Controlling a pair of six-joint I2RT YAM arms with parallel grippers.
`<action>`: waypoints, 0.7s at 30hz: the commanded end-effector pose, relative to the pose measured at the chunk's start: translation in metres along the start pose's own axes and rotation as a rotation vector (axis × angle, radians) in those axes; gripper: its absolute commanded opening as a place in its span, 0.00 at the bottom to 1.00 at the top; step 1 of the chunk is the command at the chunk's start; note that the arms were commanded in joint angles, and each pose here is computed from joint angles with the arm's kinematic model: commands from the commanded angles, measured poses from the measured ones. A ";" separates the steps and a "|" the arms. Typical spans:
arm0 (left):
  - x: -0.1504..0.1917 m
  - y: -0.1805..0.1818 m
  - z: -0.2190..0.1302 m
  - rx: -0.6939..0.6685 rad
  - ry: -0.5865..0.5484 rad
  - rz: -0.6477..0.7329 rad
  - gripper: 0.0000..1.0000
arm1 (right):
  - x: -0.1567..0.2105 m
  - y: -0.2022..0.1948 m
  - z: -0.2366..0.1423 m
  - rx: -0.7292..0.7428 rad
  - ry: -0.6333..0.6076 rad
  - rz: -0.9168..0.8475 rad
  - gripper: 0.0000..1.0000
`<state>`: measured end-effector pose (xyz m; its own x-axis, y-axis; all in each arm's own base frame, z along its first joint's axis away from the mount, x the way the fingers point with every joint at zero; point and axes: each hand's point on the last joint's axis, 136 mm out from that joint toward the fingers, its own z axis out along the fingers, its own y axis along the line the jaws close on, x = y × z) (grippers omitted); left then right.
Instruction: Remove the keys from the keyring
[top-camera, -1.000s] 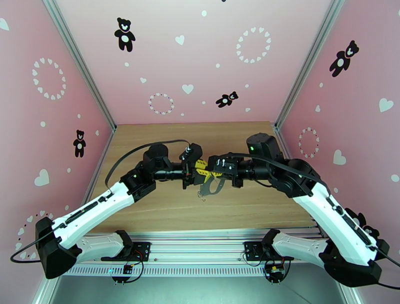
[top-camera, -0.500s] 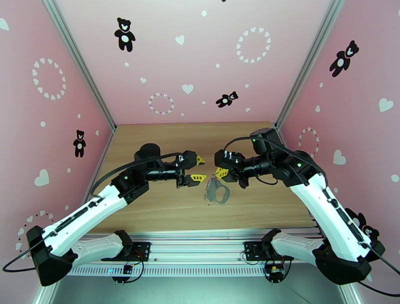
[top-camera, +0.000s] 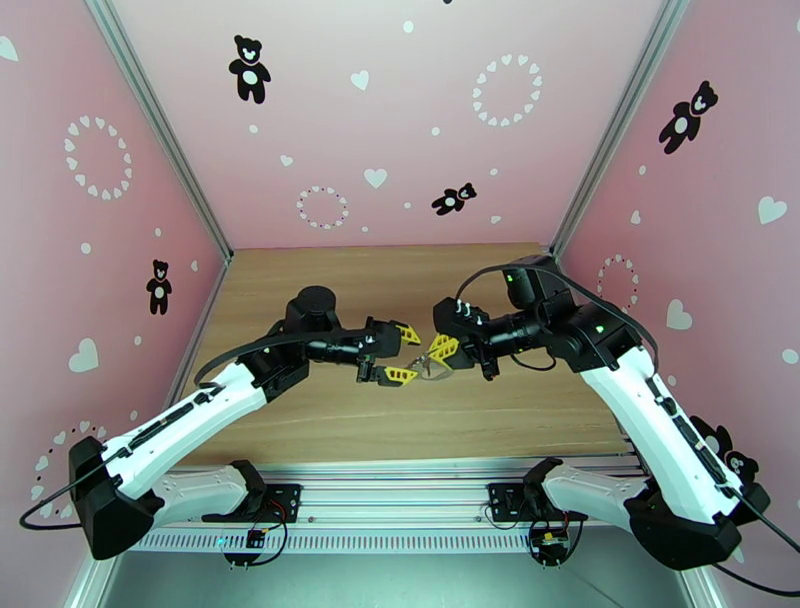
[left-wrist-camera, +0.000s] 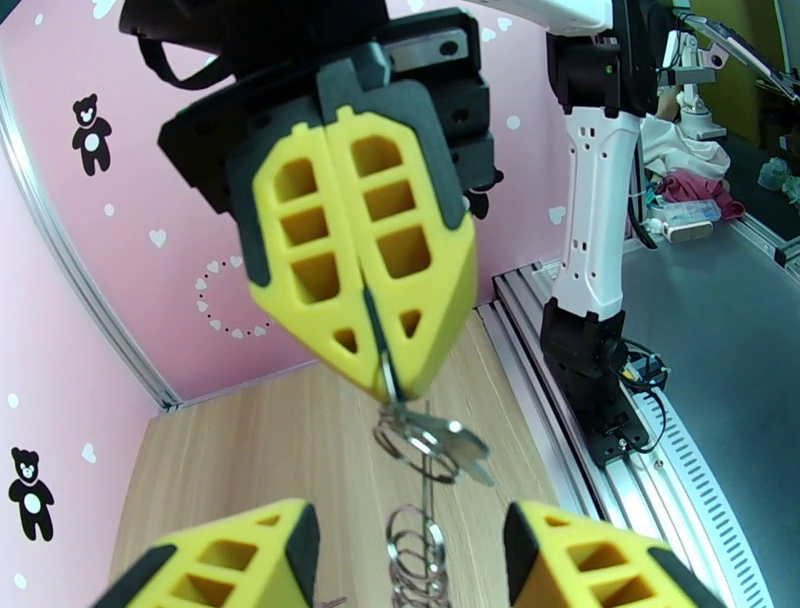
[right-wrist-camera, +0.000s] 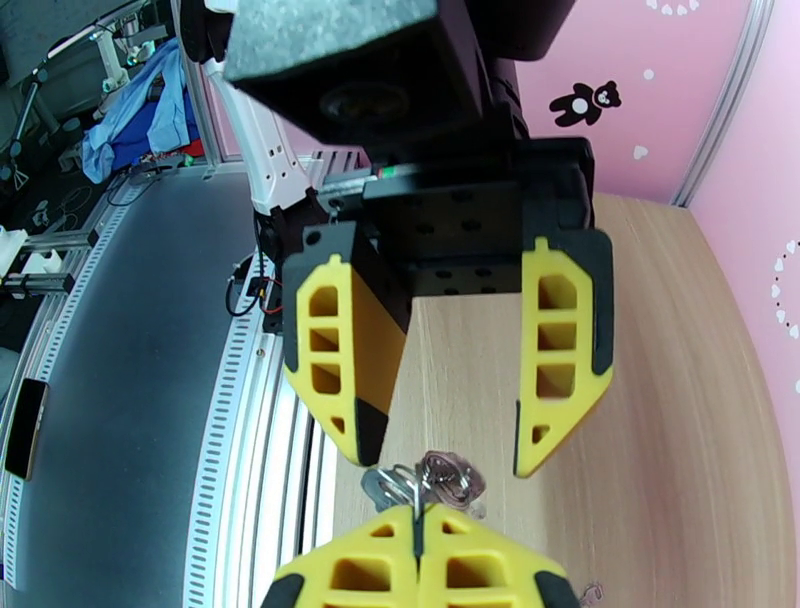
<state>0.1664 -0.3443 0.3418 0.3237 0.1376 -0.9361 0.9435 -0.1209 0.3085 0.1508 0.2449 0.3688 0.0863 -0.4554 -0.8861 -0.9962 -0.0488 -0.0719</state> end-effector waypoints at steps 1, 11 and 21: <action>-0.011 0.000 0.006 0.008 -0.045 0.047 0.52 | -0.015 0.003 -0.005 -0.013 -0.056 -0.019 0.00; -0.013 0.003 0.016 -0.006 -0.085 0.042 0.44 | -0.014 0.003 -0.005 -0.019 -0.073 -0.009 0.00; 0.001 0.005 0.018 -0.029 -0.054 0.017 0.35 | -0.016 0.004 -0.008 -0.021 -0.090 -0.007 0.00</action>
<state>0.1672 -0.3604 0.3443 0.3484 0.0744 -0.9344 0.9342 -0.1086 0.3397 0.1518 0.2456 0.3783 0.0784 -0.4071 -0.9100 -0.9966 -0.0565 -0.0606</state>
